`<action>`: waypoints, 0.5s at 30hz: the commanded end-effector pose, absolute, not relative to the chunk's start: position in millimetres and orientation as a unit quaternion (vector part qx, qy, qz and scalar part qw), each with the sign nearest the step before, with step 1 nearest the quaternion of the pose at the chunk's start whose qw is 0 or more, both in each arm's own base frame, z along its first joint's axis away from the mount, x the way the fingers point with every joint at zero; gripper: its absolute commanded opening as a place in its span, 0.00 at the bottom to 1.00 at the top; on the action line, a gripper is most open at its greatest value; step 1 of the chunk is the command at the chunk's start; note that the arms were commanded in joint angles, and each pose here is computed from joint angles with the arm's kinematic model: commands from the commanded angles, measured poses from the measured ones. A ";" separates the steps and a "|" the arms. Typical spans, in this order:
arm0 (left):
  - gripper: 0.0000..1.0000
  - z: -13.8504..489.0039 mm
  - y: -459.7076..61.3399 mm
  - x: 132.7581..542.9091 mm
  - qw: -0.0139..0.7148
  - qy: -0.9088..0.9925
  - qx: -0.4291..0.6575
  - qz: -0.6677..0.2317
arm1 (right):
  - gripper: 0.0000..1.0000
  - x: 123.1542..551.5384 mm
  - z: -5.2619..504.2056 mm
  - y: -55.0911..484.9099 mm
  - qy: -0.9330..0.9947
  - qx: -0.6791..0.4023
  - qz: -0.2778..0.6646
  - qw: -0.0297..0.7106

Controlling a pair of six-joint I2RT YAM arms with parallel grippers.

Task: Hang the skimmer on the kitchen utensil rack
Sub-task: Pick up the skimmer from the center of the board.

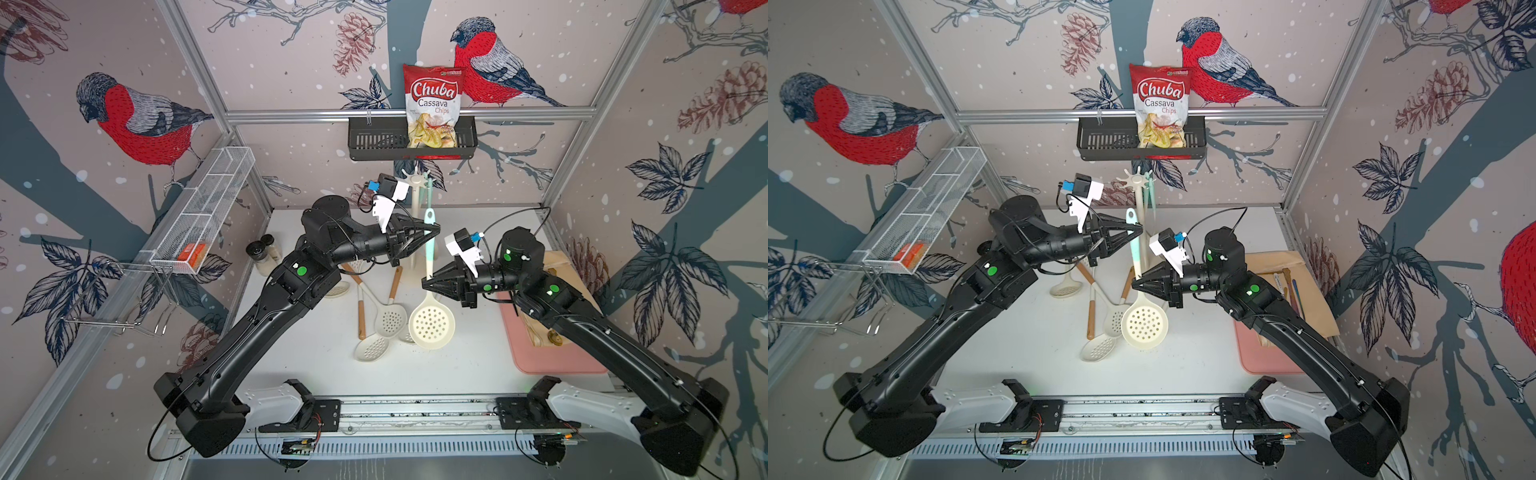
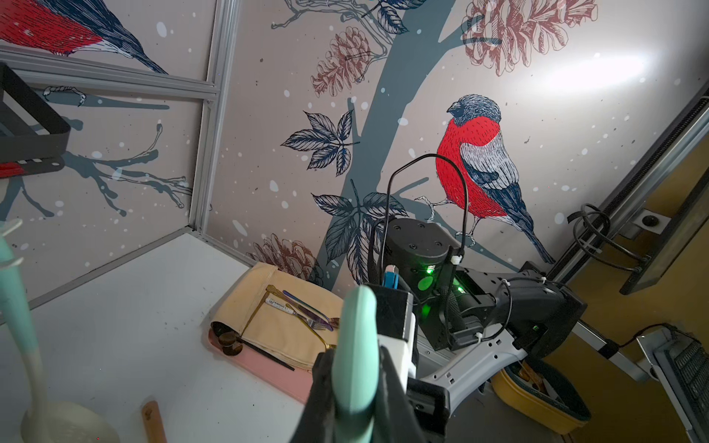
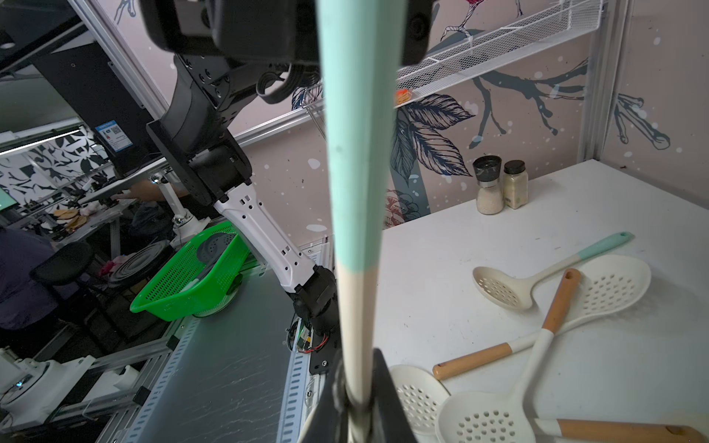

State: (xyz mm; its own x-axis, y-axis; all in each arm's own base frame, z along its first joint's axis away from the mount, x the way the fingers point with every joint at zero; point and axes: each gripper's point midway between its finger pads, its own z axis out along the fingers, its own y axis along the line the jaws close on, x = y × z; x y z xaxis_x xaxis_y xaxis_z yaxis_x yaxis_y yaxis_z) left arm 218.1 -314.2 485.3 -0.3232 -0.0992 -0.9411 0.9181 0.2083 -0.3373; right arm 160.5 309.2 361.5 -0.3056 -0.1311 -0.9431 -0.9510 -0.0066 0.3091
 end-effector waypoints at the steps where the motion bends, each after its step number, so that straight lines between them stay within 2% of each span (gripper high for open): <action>1: 0.00 492.8 -306.2 228.1 0.516 0.614 0.316 -0.508 | 0.63 173.6 372.1 303.9 0.602 -0.424 0.527 0.424; 3: 0.00 490.0 -298.2 239.2 0.530 0.633 0.281 -0.489 | 0.71 186.3 381.1 296.7 0.607 -0.384 0.509 0.474; 9: 0.00 471.0 -271.3 269.2 0.552 0.682 0.156 -0.455 | 0.68 215.4 417.1 280.7 0.620 -0.246 0.390 0.635; 15: 0.00 459.4 -262.8 273.5 0.557 0.689 0.108 -0.450 | 0.67 220.5 424.2 304.3 0.640 -0.210 0.325 0.663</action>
State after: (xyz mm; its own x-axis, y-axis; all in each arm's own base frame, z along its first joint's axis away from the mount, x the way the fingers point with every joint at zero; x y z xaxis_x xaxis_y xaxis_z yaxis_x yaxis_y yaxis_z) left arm 266.8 -272.0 443.0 -0.3963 -0.2584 -0.8810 0.6836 0.5574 -0.4711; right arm 194.6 317.9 412.9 -0.0992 0.1364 -0.9857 -0.8328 0.5308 0.1573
